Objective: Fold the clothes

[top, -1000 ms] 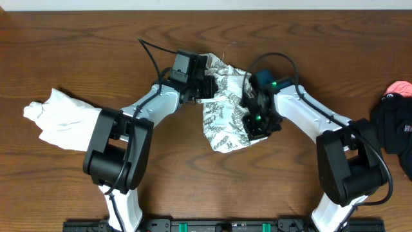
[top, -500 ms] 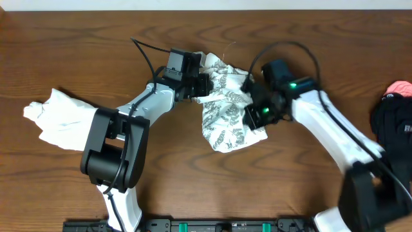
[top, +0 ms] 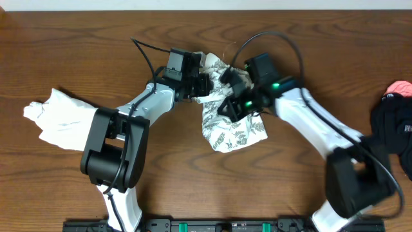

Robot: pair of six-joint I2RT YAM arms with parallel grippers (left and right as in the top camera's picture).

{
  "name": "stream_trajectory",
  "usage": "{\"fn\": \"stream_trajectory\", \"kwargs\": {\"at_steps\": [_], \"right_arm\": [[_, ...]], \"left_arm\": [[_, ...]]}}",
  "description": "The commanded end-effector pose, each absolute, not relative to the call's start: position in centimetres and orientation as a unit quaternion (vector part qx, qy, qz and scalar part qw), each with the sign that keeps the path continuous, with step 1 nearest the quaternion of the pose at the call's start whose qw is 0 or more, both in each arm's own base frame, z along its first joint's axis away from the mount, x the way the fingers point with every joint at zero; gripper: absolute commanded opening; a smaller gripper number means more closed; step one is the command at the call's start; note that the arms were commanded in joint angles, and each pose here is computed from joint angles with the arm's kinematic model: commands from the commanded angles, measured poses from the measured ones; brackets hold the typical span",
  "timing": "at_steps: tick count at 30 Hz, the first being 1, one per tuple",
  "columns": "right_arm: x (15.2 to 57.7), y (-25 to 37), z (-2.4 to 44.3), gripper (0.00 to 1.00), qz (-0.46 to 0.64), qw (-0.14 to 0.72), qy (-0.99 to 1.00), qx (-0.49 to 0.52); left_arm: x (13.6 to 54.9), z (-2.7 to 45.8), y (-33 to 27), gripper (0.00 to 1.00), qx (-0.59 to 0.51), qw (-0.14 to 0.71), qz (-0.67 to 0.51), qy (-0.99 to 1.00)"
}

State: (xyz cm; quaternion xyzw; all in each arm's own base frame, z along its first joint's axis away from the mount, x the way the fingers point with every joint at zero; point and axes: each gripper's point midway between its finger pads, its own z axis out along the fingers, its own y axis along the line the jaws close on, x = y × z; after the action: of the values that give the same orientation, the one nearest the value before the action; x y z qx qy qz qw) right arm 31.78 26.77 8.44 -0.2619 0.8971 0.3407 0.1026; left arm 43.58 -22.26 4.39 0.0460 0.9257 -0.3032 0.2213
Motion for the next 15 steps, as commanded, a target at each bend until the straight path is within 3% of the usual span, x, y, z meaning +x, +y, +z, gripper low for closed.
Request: {"fn": "stream_trajectory", "kwargs": {"at_steps": [1, 8, 13, 15], "right_arm": [[29.0, 27.1, 5.3, 0.01, 0.343, 0.015, 0.911, -0.229], [27.5, 17.0, 0.8, 0.01, 0.099, -0.064, 0.984, -0.137], [29.0, 16.8, 0.8, 0.01, 0.127, -0.044, 0.983, -0.123], [28.7, 18.1, 1.3, 0.02, 0.172, -0.043, 0.97, -0.164]], "left_arm": [[43.4, 3.9, -22.3, 0.09, 0.052, 0.216, -0.304, 0.926], [43.4, 3.9, -22.3, 0.09, 0.052, 0.216, -0.304, 0.926], [43.4, 3.9, -22.2, 0.09, 0.051, 0.217, -0.302, 0.927], [43.5, 3.9, -22.1, 0.09, 0.05, 0.218, -0.301, 0.927]]}}
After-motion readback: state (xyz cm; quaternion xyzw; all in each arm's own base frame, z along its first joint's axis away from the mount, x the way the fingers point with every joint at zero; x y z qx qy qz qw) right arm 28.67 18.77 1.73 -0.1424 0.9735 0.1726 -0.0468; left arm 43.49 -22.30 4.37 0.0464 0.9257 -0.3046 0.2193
